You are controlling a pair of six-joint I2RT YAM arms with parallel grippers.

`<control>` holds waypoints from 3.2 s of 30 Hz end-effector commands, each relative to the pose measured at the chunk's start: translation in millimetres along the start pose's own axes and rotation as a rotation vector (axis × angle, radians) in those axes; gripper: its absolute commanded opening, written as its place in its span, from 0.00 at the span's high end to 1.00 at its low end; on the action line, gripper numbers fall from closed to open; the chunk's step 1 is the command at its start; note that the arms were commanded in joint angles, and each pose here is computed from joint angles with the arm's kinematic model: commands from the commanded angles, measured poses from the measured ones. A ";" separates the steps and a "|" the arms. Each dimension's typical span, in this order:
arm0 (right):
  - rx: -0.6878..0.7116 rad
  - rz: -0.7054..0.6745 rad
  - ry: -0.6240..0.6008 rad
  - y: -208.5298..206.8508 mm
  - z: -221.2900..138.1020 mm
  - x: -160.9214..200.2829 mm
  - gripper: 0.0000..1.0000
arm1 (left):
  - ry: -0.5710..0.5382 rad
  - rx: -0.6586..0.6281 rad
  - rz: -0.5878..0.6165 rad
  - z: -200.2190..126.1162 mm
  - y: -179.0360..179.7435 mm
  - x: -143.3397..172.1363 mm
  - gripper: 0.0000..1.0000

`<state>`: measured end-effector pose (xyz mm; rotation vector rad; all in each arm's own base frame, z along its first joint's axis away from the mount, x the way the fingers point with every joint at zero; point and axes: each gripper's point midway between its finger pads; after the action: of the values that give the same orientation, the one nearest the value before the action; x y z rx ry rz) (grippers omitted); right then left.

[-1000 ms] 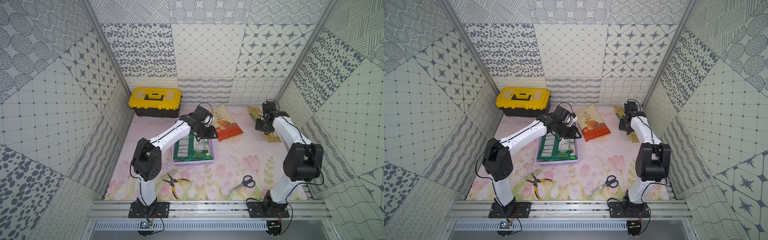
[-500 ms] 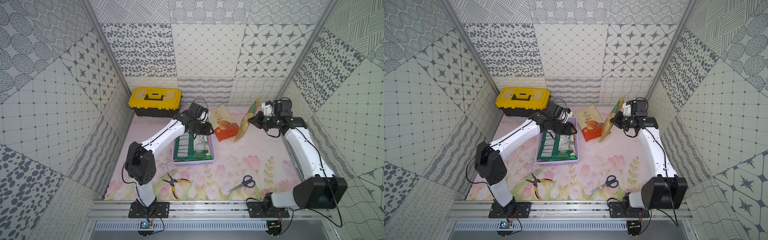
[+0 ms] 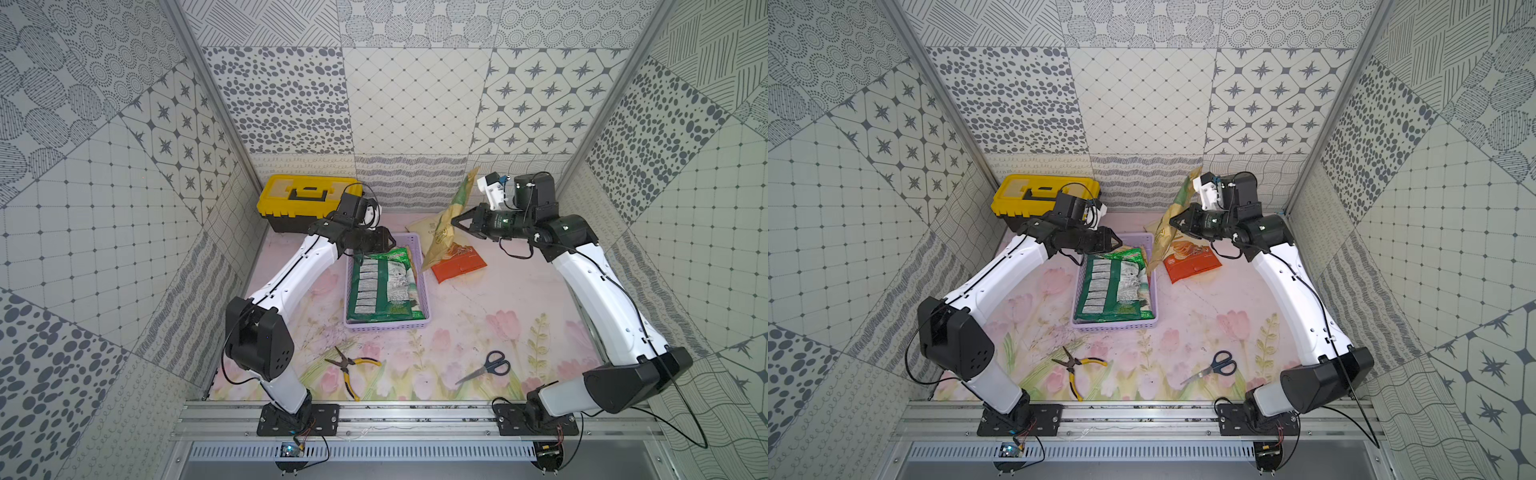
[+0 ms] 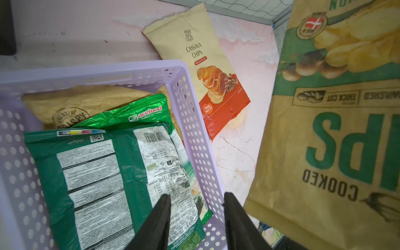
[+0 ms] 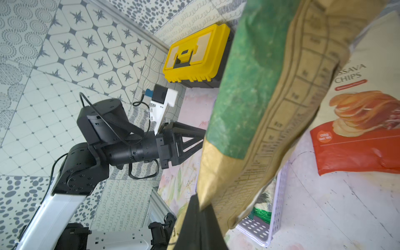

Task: Put the potato chips into the basket
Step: Pick up the potato chip from the center of the board, then place the potato chip in the basket.

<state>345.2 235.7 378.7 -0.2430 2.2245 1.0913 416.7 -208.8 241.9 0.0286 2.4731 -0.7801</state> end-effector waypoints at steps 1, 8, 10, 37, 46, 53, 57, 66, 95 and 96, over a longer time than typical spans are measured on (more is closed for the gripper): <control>-0.038 -0.087 0.067 17.5 25.8 9.0 1.00 | -0.092 -0.046 0.027 -18.3 16.3 -22.0 0.56; -0.005 -0.135 0.270 11.5 79.2 47.1 1.00 | -0.192 -0.098 -0.026 -46.0 49.4 -42.6 0.56; 0.033 -0.131 0.301 -0.5 87.2 53.5 1.00 | -0.201 -0.092 -0.047 -49.8 54.5 -45.7 0.55; 0.188 -0.267 0.583 -18.8 111.9 80.1 1.00 | -0.244 -0.025 -0.201 -65.5 82.9 -62.2 0.55; 0.115 -0.183 0.634 -15.4 192.1 116.1 1.00 | -0.248 -0.021 -0.202 -67.5 80.9 -62.7 0.55; 0.013 -0.061 0.561 11.2 239.3 124.1 1.00 | -0.265 -0.026 -0.218 -74.0 85.2 -65.6 0.55; -0.066 0.071 0.526 29.2 263.9 130.5 1.00 | -0.275 -0.011 -0.245 -77.8 88.4 -68.3 0.55; -0.046 0.180 0.551 18.1 274.7 161.6 0.66 | -0.296 -0.008 -0.265 -84.6 94.0 -71.9 0.55; 0.346 0.033 0.589 -77.1 214.5 212.7 0.40 | -0.270 0.034 -0.320 -74.9 96.9 -67.9 0.55; 0.343 0.026 0.594 -73.5 213.7 213.6 0.40 | -0.260 0.039 -0.328 -71.8 97.6 -66.9 0.55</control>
<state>336.1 384.9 116.4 -0.4077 2.7958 0.7509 450.6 -76.3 271.8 -0.4430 2.2623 -0.8265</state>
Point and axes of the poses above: each gripper's point midway between its finger pads, its own z axis out along the fingers, its own y axis along the line the jaws close on, x = y × z, and after that the axes turned 5 degrees about -z, right-handed
